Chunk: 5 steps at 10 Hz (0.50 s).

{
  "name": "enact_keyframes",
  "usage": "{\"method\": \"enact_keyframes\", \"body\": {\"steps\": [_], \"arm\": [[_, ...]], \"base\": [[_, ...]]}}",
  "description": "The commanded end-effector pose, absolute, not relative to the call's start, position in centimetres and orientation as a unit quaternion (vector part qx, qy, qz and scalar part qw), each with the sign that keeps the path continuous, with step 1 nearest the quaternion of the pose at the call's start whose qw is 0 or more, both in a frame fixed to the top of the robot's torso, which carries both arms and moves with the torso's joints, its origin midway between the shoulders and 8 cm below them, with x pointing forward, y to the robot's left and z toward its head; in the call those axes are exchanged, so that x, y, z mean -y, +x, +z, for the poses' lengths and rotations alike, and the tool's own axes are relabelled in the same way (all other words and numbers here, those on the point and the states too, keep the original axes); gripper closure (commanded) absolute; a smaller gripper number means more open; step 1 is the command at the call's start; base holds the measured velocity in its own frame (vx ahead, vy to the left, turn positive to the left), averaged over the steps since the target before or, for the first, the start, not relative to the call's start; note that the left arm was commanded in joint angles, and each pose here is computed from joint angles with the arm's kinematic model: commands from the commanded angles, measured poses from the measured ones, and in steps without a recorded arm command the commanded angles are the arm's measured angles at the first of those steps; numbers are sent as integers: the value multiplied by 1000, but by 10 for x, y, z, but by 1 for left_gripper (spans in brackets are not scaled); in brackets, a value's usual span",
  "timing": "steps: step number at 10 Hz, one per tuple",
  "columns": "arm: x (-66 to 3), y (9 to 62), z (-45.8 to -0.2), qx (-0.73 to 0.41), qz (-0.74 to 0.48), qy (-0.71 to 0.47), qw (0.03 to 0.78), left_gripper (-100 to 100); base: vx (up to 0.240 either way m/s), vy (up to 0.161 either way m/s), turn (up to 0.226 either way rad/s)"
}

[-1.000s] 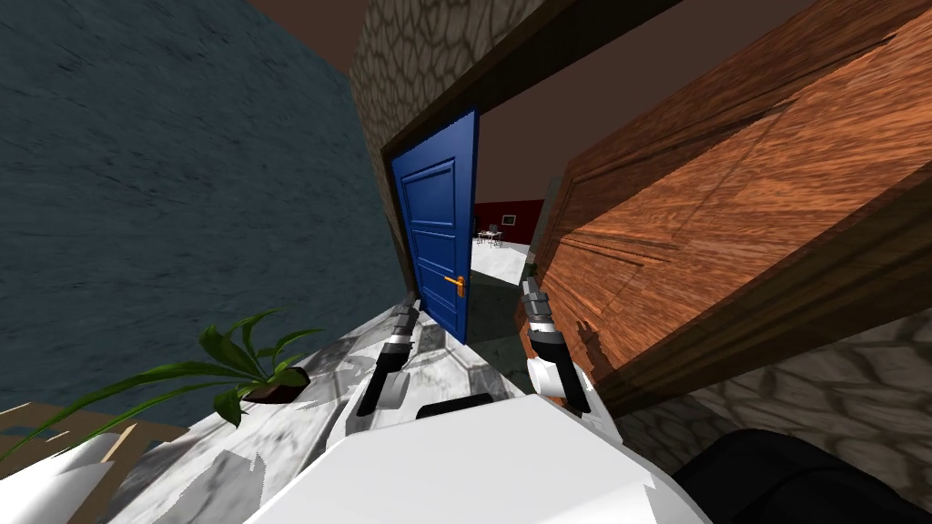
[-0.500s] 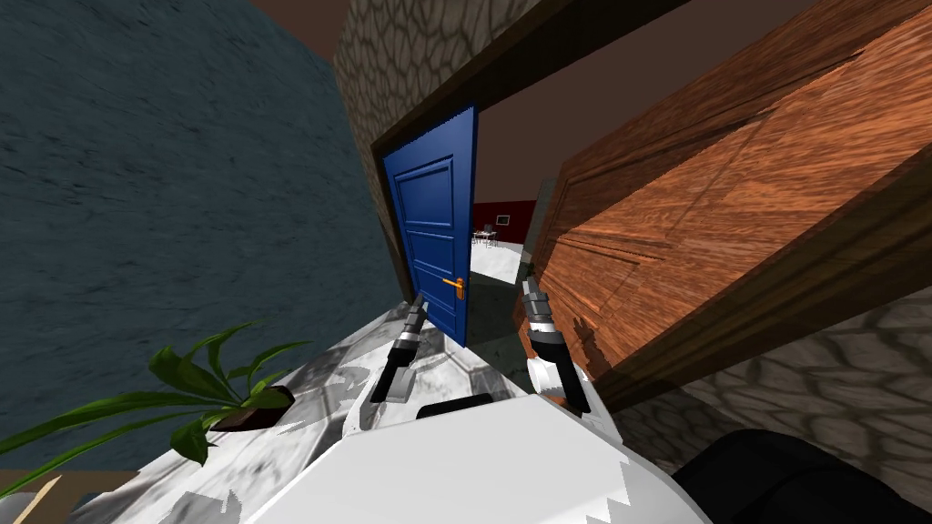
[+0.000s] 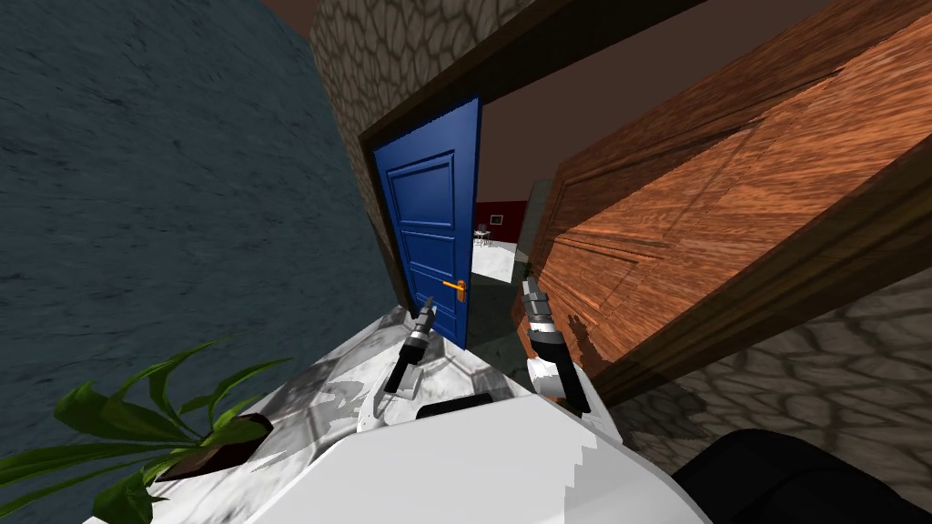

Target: Push the door open

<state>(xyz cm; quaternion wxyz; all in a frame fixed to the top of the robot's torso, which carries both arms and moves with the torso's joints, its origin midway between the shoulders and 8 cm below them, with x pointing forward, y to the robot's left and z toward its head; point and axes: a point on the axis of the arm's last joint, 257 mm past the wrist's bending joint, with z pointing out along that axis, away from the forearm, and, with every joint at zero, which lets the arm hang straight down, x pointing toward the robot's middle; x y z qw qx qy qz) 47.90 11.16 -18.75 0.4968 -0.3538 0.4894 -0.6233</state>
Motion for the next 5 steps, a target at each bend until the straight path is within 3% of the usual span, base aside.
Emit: {"method": "enact_keyframes", "body": {"steps": [1,5], "arm": [[-100,483,-201,-502,-623,-359,480,-100],[-74,490,-230,-532,-621,-367,444,-100]], "base": [[61,92,-116],[72,103,-114]]}}
